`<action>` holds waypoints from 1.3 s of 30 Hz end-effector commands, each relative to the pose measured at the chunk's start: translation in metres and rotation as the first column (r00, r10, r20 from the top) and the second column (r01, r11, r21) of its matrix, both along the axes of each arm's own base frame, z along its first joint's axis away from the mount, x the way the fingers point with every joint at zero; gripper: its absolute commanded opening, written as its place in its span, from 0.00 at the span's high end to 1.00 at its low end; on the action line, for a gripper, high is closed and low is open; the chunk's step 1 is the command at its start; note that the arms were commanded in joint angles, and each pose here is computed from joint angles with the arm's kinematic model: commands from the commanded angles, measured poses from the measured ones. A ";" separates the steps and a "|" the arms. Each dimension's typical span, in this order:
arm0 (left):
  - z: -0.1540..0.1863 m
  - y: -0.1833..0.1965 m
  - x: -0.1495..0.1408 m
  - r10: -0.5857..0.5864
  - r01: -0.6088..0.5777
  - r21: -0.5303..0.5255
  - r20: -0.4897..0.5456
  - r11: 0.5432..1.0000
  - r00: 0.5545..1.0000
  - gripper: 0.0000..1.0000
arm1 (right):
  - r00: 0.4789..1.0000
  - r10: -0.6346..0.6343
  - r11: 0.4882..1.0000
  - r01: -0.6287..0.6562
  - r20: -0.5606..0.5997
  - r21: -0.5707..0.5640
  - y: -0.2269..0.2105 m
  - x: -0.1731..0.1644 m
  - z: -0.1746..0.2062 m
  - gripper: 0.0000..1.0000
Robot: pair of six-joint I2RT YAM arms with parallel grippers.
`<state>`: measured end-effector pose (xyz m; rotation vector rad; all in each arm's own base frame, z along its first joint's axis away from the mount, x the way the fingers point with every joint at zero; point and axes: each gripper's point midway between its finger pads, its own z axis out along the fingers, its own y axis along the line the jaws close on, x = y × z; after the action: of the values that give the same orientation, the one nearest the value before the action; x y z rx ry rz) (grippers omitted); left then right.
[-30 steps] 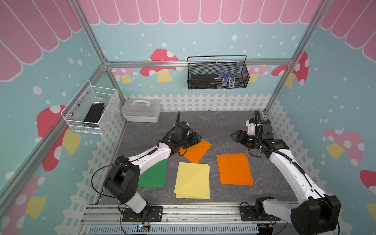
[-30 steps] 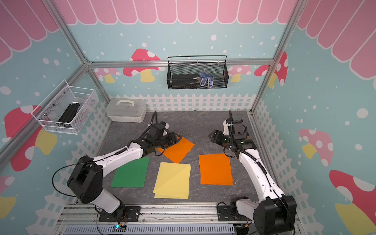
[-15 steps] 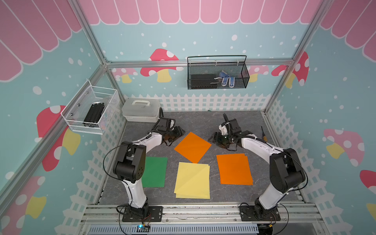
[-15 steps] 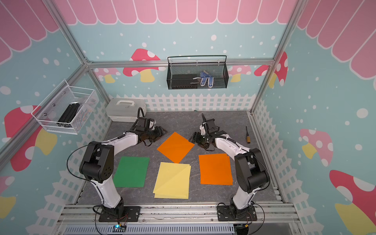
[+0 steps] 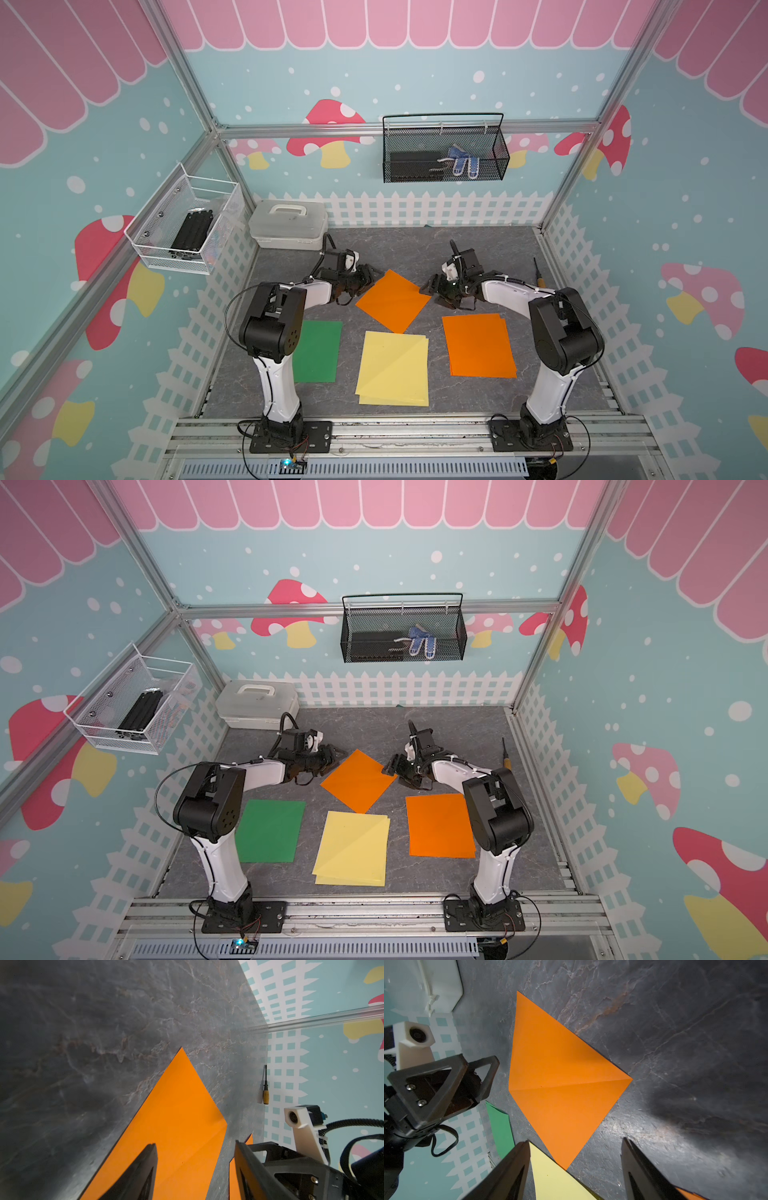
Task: Sort the scattered colored papers by color
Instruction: Pick up the colored paper from the center of the board.
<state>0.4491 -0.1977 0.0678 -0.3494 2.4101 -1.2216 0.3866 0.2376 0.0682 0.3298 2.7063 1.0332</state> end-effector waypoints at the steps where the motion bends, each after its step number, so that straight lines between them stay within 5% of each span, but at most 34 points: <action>1: 0.015 -0.004 -0.005 -0.021 0.021 -0.009 0.028 1.000 0.999 0.40 | 1.000 -0.002 0.999 0.002 -0.011 0.035 0.008 0.001 -0.004 0.28; 16: -0.028 -0.002 -0.020 -0.017 0.023 0.076 -0.081 0.997 0.997 0.41 | 0.994 -0.043 0.996 0.050 -0.099 0.073 0.013 -0.002 -0.036 0.27; 39: -0.067 -0.005 -0.030 0.009 0.001 0.057 -0.169 0.998 0.986 0.42 | 0.992 -0.040 0.987 0.058 -0.118 0.151 0.041 0.027 -0.047 0.27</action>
<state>0.4374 -0.2064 0.0402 -0.3600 2.4782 -1.1991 0.4229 0.2750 0.0490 0.4319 2.6248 1.2882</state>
